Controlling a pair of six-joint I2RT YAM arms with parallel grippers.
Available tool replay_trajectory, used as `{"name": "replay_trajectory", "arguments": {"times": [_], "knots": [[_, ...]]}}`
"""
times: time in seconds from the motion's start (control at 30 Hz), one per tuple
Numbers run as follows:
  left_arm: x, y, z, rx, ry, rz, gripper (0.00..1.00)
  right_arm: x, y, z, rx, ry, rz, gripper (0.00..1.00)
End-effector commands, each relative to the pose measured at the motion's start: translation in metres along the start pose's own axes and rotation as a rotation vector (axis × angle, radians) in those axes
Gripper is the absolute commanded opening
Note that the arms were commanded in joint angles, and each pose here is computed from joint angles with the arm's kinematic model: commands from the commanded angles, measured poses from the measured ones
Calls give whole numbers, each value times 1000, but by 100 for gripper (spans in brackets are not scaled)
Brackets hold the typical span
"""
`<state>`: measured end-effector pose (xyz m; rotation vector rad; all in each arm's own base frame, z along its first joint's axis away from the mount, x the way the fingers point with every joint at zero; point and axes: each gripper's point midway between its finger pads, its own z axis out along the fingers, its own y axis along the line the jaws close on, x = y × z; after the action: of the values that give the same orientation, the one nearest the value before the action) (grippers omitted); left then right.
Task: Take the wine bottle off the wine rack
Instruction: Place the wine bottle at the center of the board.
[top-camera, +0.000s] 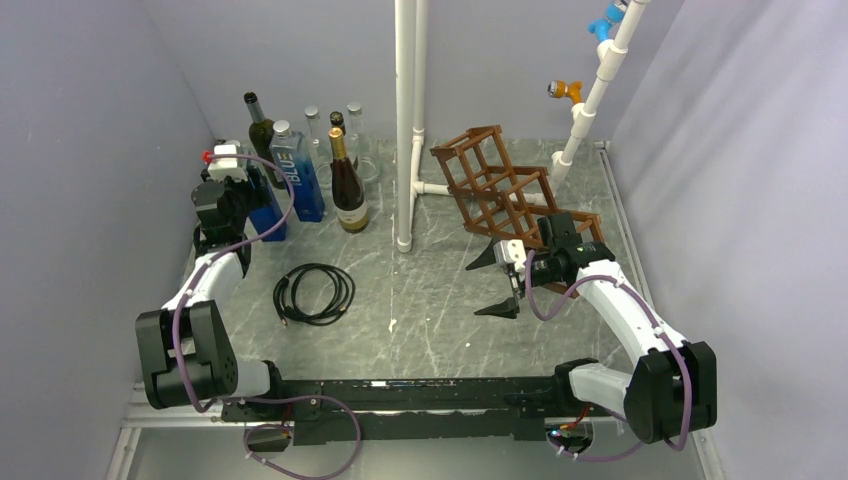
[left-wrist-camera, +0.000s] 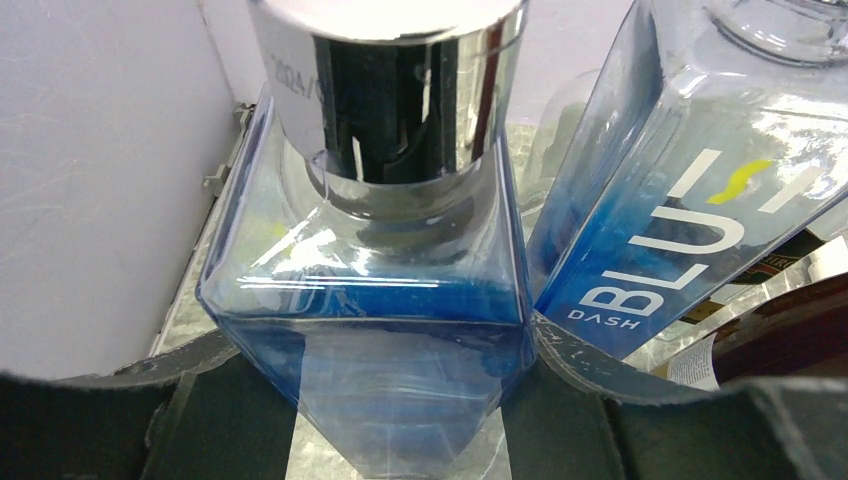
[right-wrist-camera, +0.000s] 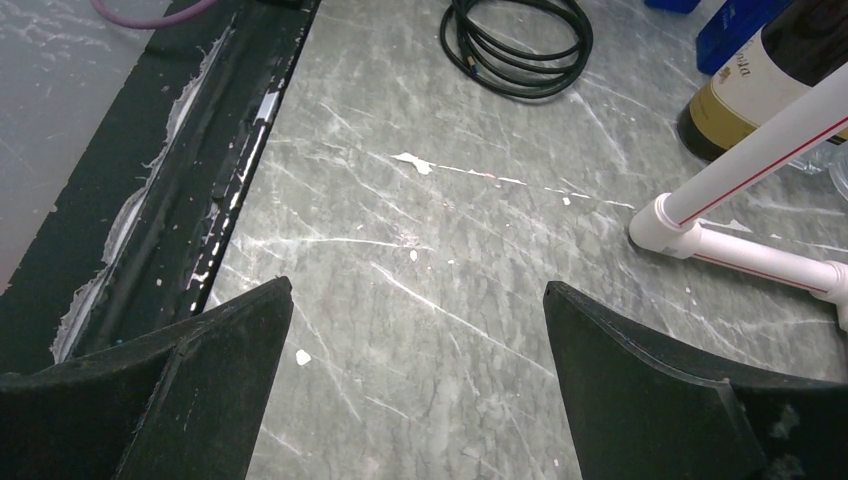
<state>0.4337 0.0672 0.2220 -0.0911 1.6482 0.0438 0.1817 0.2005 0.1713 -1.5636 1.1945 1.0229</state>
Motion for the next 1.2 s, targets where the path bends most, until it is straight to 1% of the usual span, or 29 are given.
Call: {"name": "replay_trajectory", "arguments": {"times": [0.0, 0.07, 0.13, 0.2, 0.3, 0.63, 0.73, 0.93, 1.17], "knots": [[-107, -7, -1, 40, -332, 53, 21, -3, -2, -1, 4, -14, -48, 99], [-103, -6, -2, 38, -323, 51, 31, -3, -1, -1, 2, -14, -46, 99], [-101, -5, -3, 29, -319, 48, 44, -3, -2, -1, 3, -14, -47, 99], [-99, -3, -4, 18, -314, 42, 54, -3, -1, -1, 4, -13, -48, 99], [-100, -2, -8, 8, -313, 38, 63, -3, -1, -1, 2, -11, -48, 99], [-114, -2, -21, -4, -315, 8, 80, -4, -1, -1, 4, -11, -52, 99], [-119, -1, -24, -14, -314, -2, 83, -4, -1, -1, 3, -11, -51, 99], [-123, 0, -28, -23, -304, -15, 87, -4, -1, -1, 3, -11, -52, 99], [-134, 3, -43, -53, -306, -36, 94, -4, -1, -2, 4, -9, -54, 99]]}}
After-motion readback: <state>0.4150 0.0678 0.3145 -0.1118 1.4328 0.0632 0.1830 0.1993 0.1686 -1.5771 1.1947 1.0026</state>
